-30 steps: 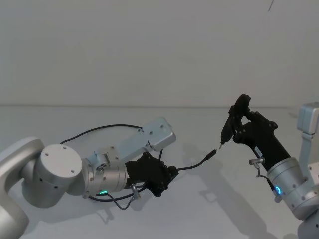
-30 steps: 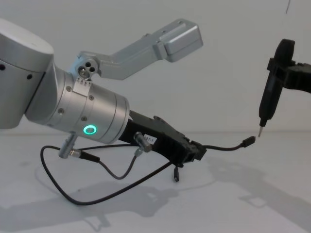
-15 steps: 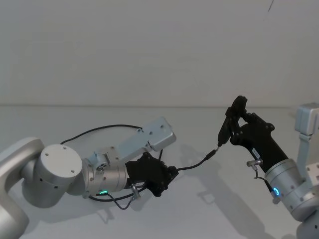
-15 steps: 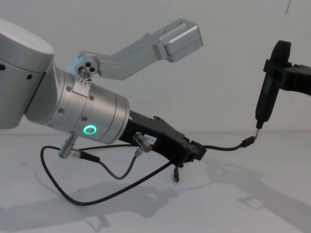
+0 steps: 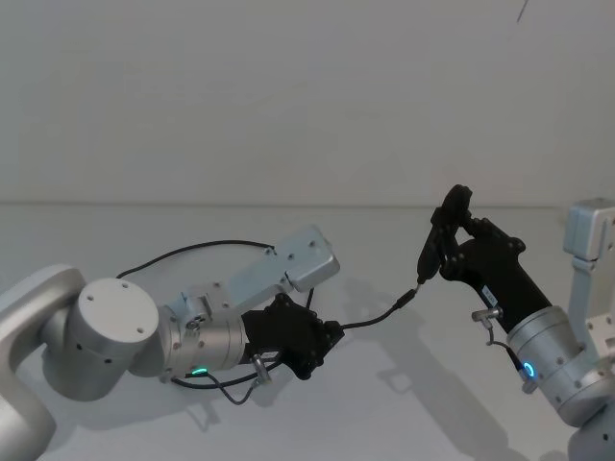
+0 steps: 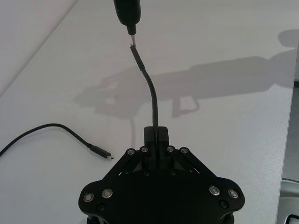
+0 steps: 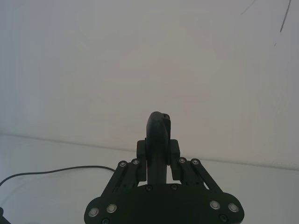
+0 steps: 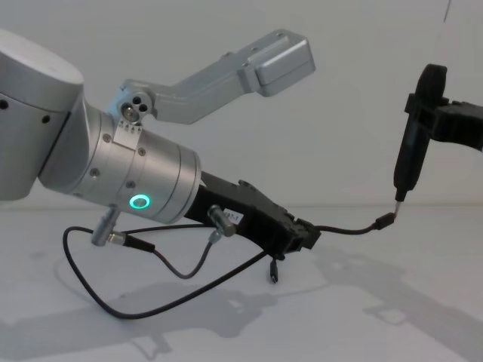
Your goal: Pick up the data cable with the one hand.
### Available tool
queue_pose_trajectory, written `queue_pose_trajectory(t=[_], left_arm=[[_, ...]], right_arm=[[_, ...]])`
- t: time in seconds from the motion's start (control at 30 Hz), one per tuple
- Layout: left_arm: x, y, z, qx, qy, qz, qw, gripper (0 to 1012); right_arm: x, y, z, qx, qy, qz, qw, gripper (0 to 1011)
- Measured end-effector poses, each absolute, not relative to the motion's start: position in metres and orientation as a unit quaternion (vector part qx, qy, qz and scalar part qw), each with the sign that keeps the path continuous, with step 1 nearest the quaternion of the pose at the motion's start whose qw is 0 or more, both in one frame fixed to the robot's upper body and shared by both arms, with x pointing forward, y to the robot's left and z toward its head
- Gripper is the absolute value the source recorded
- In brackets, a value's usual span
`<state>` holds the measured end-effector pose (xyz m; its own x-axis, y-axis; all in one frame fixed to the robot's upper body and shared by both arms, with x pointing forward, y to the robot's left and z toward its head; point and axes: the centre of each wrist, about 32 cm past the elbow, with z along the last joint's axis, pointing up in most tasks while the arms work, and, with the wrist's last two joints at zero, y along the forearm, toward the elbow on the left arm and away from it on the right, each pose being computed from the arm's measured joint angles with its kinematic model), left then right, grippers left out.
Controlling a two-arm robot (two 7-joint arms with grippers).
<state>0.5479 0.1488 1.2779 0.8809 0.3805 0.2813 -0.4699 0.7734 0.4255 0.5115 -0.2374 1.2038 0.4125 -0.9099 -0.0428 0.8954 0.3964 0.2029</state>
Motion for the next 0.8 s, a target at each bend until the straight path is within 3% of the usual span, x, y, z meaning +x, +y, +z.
queue_pose_trajectory(t=[0.8], left_arm=[[0.5479,0.1488,1.2779,0.249,-0.09,0.227,0.937,36]], right_arm=[[0.5124,-0.2364,1.203,0.096,-0.038,-0.542,0.834,279]])
